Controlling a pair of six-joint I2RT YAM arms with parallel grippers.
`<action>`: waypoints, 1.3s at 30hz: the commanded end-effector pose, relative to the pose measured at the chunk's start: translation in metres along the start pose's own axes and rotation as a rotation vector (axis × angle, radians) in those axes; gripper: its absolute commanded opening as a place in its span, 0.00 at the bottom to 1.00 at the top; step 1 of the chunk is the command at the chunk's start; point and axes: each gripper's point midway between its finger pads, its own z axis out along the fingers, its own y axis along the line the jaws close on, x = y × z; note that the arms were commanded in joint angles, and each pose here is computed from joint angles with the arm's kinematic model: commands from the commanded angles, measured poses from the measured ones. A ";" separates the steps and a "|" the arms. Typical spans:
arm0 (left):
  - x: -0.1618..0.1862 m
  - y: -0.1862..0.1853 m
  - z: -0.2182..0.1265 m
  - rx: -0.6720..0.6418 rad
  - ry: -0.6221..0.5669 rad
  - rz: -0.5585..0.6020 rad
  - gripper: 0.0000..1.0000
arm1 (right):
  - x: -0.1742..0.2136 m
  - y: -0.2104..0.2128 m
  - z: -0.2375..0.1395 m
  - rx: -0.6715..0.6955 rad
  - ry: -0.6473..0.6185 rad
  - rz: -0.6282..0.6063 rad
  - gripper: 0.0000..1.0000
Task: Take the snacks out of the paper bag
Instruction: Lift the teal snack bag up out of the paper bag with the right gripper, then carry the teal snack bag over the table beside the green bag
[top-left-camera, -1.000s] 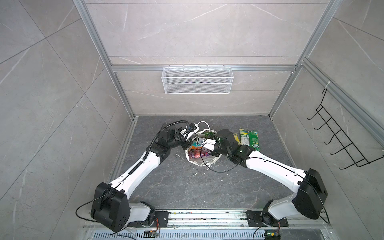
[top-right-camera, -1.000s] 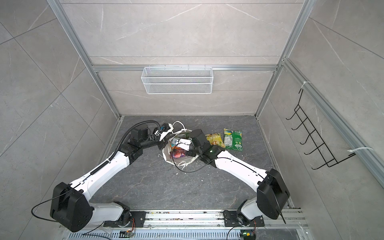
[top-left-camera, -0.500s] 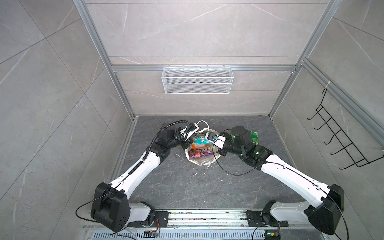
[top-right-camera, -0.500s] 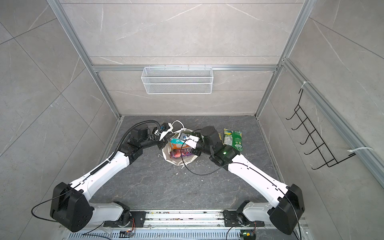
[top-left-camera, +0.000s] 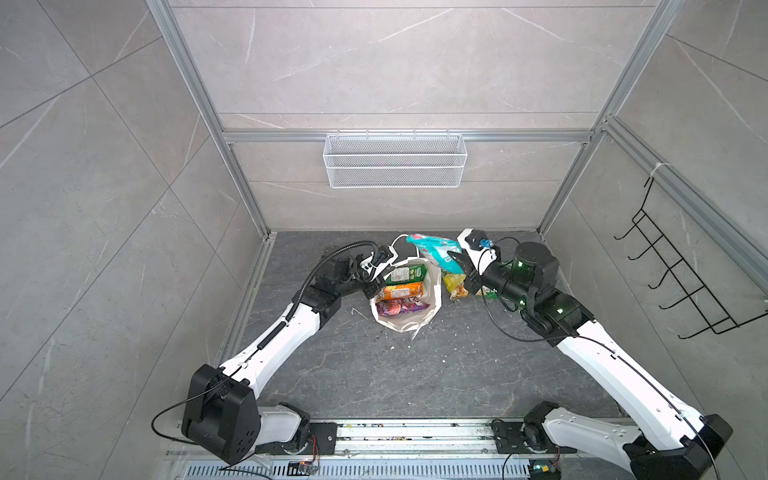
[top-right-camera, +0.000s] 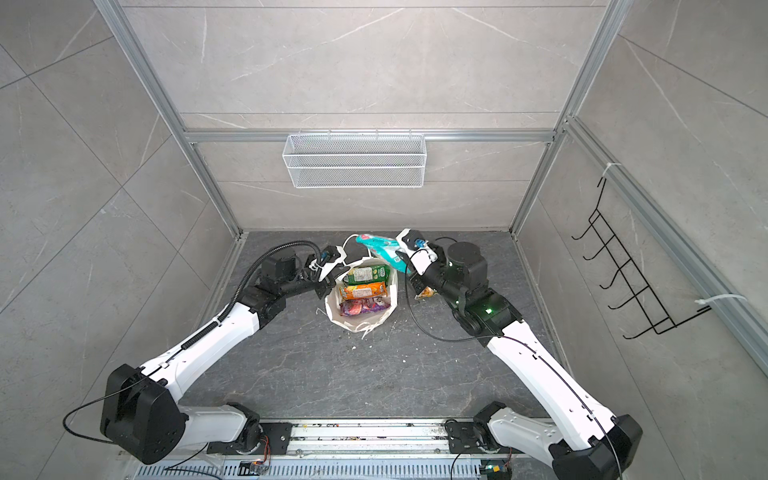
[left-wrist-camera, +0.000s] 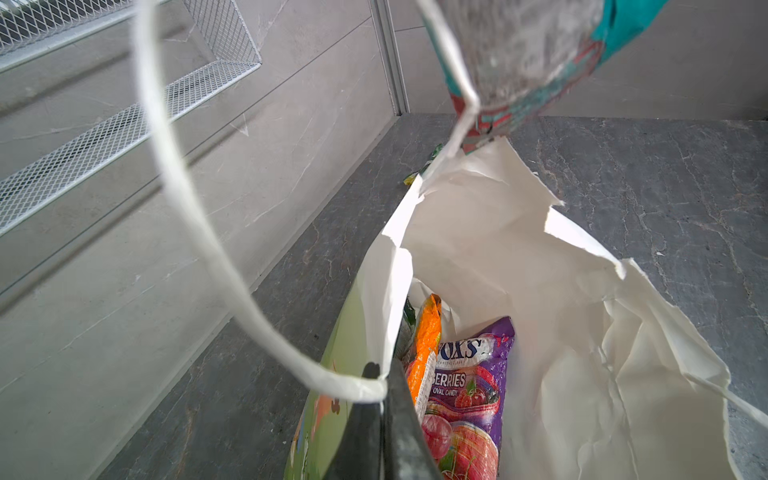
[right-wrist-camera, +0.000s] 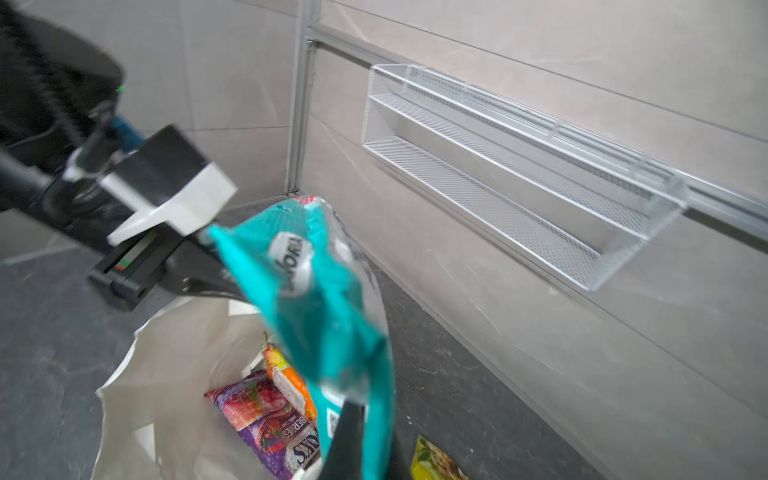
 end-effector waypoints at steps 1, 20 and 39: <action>-0.013 0.002 -0.005 -0.009 -0.051 0.005 0.00 | -0.025 -0.065 -0.008 0.274 -0.027 0.160 0.00; -0.020 0.004 -0.006 -0.009 -0.075 -0.027 0.00 | 0.203 -0.274 -0.038 1.022 0.835 0.517 0.00; -0.015 0.004 -0.001 -0.012 -0.082 -0.021 0.00 | 0.271 -0.305 -0.064 1.185 1.162 0.377 0.00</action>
